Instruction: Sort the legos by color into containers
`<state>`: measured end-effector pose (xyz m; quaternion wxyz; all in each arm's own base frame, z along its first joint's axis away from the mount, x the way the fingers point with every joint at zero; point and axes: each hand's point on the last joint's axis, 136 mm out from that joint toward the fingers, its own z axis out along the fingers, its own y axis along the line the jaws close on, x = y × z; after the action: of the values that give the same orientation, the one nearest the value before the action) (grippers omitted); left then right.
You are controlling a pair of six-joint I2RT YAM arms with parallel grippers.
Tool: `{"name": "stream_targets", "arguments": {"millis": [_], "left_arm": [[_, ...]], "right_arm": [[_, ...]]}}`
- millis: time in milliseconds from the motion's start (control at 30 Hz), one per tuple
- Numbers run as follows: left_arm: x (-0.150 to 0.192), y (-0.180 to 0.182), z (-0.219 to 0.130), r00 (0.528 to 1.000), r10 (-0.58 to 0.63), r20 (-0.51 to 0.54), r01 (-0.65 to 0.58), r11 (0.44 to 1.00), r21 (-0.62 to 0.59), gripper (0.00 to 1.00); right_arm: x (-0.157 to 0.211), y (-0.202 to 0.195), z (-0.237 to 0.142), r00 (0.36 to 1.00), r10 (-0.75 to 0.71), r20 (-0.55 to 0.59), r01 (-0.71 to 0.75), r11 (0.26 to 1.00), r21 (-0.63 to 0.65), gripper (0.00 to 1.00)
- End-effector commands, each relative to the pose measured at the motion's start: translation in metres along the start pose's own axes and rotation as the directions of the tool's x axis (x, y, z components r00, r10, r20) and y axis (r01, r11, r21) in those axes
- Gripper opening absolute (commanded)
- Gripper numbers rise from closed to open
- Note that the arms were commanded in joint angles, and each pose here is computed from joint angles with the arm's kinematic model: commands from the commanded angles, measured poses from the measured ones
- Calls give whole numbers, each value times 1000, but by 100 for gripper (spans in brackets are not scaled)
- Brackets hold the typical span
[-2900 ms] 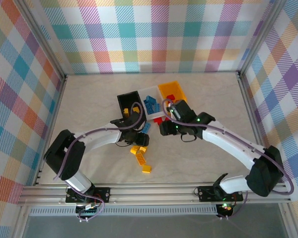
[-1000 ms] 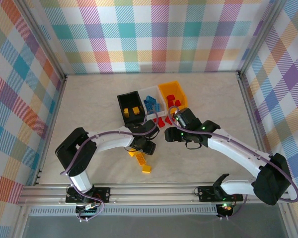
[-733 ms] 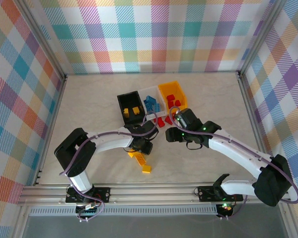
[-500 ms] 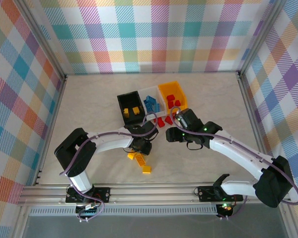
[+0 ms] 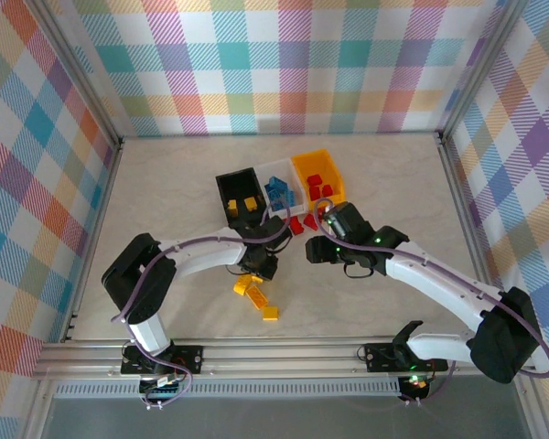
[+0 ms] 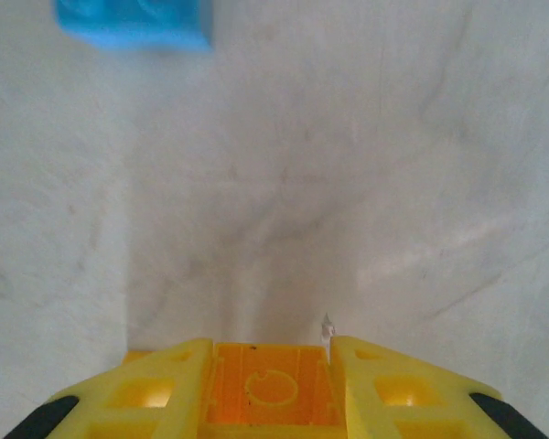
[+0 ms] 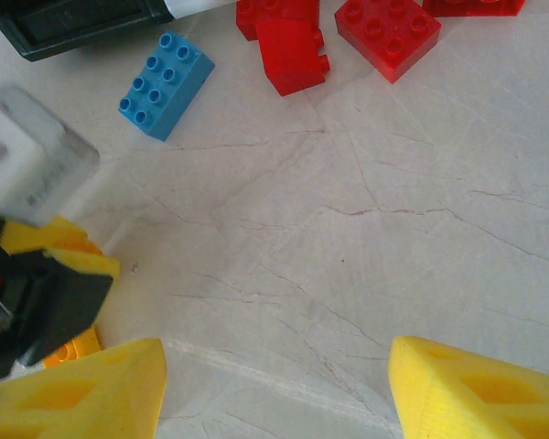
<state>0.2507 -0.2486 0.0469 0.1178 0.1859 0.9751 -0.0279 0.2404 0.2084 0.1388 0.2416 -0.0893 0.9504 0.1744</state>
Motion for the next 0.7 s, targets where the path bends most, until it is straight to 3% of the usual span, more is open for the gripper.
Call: {"name": "stream_targets", "arguments": {"millis": [0, 167, 333, 667], "left_arm": [[-30, 15, -17, 999, -16, 38, 17, 1000, -10, 32], [-83, 34, -46, 990, -55, 132, 56, 998, -2, 32], [-140, 77, -66, 963, -133, 234, 142, 990, -24, 32], [-197, 133, -46, 934, -185, 306, 229, 966, -117, 32]], "right_arm": [[2, 0, -3, 1000, 8, 16, -7, 1000, -24, 65], [15, 3, 2, 1000, 19, -6, -19, 998, -67, 65], [25, 6, 10, 999, 17, -34, -21, 995, -101, 65], [40, 21, 10, 997, -52, -63, 42, 987, -157, 65]]}}
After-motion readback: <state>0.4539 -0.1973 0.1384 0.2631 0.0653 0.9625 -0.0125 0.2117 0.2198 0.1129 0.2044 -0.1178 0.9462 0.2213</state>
